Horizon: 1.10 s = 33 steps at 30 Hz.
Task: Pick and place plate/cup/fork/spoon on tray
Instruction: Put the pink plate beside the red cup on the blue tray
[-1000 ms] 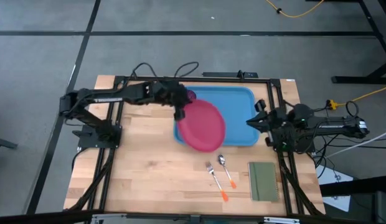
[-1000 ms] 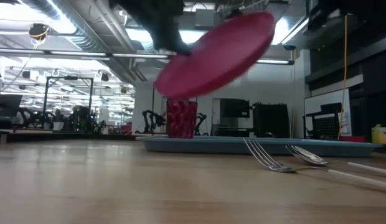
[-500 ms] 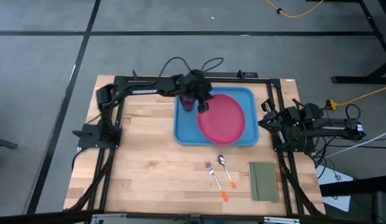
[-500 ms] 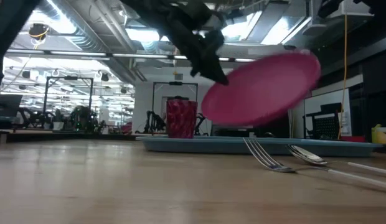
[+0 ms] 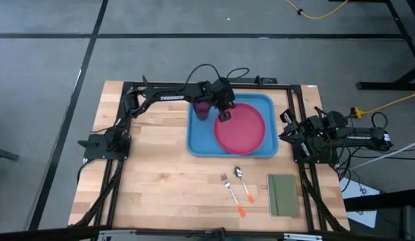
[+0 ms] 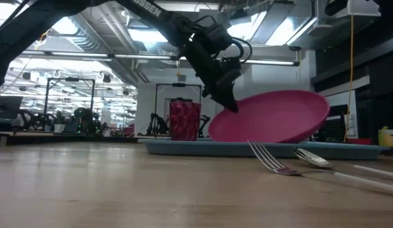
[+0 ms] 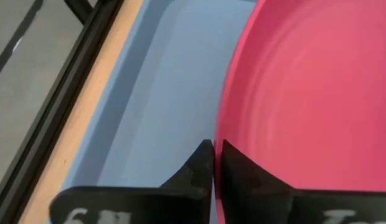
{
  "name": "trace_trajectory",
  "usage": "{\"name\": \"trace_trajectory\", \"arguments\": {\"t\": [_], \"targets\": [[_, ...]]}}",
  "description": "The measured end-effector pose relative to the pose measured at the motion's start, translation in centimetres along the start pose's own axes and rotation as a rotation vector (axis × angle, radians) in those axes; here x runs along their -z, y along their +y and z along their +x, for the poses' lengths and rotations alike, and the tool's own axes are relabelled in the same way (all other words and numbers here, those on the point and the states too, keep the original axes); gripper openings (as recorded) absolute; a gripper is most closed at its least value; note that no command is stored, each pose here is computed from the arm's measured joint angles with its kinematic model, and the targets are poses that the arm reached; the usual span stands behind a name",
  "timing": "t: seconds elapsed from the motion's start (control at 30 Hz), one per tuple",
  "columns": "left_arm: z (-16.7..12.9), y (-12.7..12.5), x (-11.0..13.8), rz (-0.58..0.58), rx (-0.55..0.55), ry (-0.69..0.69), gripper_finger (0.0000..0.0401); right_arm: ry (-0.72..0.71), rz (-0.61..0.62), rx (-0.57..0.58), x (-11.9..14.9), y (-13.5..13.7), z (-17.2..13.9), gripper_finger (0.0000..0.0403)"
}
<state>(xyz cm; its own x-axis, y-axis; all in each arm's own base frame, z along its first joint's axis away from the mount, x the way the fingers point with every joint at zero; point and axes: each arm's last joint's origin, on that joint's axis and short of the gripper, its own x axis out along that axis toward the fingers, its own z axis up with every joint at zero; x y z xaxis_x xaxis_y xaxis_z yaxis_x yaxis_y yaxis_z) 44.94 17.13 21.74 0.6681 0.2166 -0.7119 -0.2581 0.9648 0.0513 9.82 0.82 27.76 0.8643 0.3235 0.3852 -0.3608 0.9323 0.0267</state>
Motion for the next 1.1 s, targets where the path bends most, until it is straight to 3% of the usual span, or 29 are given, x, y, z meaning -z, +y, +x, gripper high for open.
{"name": "trace_trajectory", "arguments": {"t": [0.43,0.73,1.1], "targets": [[0.1,0.5,0.6,0.006,-0.12,0.069,0.0049,0.014,0.003,-0.037,0.1,0.1,0.0,0.0036],[0.0,0.5,0.7,0.006,-0.129,0.073,0.0085,0.021,0.004,-0.067,0.1,0.2,0.0,0.0036],[-1.9,-1.2,-1.9,0.027,-0.127,-0.112,0.0087,0.025,0.006,-0.066,0.2,0.2,0.0,0.0036]]}}
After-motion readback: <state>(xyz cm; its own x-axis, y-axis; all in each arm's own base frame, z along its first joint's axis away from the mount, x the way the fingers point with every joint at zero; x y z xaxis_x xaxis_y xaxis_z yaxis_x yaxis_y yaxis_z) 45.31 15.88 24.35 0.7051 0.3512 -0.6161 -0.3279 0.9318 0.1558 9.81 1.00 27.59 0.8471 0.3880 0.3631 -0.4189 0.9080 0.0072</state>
